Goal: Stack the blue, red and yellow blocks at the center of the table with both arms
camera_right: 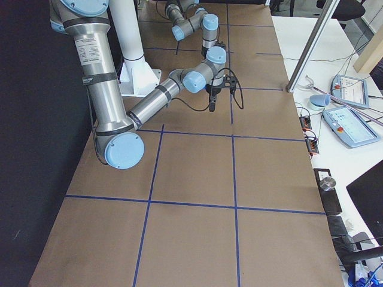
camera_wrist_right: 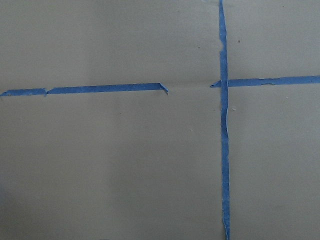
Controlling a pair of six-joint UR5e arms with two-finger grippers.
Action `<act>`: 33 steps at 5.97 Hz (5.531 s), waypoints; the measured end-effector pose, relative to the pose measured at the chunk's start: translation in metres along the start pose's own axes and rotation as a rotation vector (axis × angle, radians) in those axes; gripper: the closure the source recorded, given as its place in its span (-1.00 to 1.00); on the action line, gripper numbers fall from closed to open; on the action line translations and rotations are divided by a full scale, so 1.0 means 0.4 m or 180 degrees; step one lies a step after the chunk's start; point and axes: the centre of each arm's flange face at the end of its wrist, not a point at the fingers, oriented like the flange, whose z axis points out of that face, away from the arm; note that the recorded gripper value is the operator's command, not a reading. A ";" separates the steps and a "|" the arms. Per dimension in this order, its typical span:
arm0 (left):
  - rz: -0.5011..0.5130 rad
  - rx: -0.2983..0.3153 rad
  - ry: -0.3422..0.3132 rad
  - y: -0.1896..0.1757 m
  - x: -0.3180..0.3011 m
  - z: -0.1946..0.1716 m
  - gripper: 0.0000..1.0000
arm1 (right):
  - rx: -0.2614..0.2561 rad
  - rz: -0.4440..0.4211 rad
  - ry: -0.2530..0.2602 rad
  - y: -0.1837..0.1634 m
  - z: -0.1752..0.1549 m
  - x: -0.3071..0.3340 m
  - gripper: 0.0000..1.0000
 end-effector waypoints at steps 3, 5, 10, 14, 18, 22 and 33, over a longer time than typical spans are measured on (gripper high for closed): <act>0.0035 0.0104 -0.0011 -0.004 0.012 -0.010 0.71 | 0.0000 0.0002 0.0003 0.000 0.001 0.001 -1.00; 0.0039 0.0127 -0.0018 -0.006 0.011 -0.010 0.67 | 0.0003 0.0001 -0.0002 0.000 0.000 0.000 -1.00; 0.0046 0.0183 -0.0003 -0.009 0.008 -0.005 0.31 | 0.0008 -0.0006 -0.0010 0.001 -0.004 -0.002 -1.00; 0.0045 0.0183 0.0006 -0.005 0.009 -0.004 -1.00 | 0.0015 -0.0005 -0.0019 0.004 -0.009 -0.005 -1.00; 0.0093 0.0298 0.0183 0.025 -0.050 -0.086 -1.00 | 0.0021 -0.0003 -0.0018 0.004 -0.012 0.000 -1.00; 0.0786 0.0509 0.0127 0.117 -0.633 -0.228 -1.00 | 0.0132 -0.0245 0.0144 -0.041 -0.114 0.325 -1.00; 0.0459 -0.0162 0.0058 0.131 -1.980 -0.241 -1.00 | -0.0147 -0.0439 0.0285 0.069 -0.137 1.057 -1.00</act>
